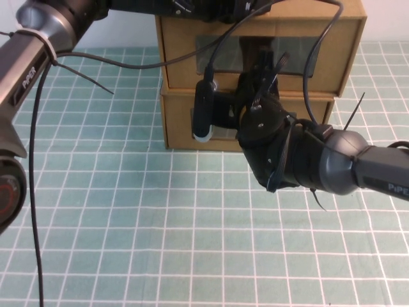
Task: Open the shoe box
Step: 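Pull the top drawer of the cardboard box fully open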
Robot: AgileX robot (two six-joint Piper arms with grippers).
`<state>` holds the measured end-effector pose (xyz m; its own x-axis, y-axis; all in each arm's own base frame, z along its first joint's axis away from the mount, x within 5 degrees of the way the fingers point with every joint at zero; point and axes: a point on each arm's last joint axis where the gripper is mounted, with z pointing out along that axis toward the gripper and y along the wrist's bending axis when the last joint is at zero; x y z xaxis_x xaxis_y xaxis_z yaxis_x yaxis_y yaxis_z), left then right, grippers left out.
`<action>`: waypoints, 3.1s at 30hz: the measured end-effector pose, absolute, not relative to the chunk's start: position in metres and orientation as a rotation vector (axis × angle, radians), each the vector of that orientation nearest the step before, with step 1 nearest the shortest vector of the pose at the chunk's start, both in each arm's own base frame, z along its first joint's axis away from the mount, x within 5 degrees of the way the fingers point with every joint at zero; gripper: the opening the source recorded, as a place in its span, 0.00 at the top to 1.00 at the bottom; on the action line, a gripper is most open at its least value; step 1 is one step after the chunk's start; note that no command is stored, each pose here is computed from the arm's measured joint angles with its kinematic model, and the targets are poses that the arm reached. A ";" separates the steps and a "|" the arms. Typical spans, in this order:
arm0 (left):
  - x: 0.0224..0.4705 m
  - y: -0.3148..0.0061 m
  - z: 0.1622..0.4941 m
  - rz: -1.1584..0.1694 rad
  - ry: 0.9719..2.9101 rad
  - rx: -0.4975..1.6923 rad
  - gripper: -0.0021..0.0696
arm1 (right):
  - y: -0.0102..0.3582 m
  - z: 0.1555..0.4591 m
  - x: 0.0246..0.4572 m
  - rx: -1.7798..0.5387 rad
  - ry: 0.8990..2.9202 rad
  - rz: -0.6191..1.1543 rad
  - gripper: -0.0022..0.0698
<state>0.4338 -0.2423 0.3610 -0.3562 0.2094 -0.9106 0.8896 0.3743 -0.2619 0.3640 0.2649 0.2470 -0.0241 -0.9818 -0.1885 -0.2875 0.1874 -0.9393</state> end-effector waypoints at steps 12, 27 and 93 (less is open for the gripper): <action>0.435 -0.240 0.360 -0.979 1.845 0.954 0.98 | 0.271 0.245 0.358 -1.198 1.546 -0.877 0.84; 0.434 -0.241 0.367 -0.942 1.912 0.989 0.98 | 0.284 0.244 0.341 -1.107 1.592 -0.891 0.87; 0.301 -0.169 0.544 -0.644 1.644 0.941 0.98 | 0.150 0.449 0.113 -1.072 1.814 -0.003 0.76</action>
<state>0.3007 -0.1691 0.5442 -0.1033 0.2547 -0.9615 0.8401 0.5398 0.0527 0.1126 0.1501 0.4491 -0.1196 -0.6630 -0.7390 -0.6602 0.6090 -0.4396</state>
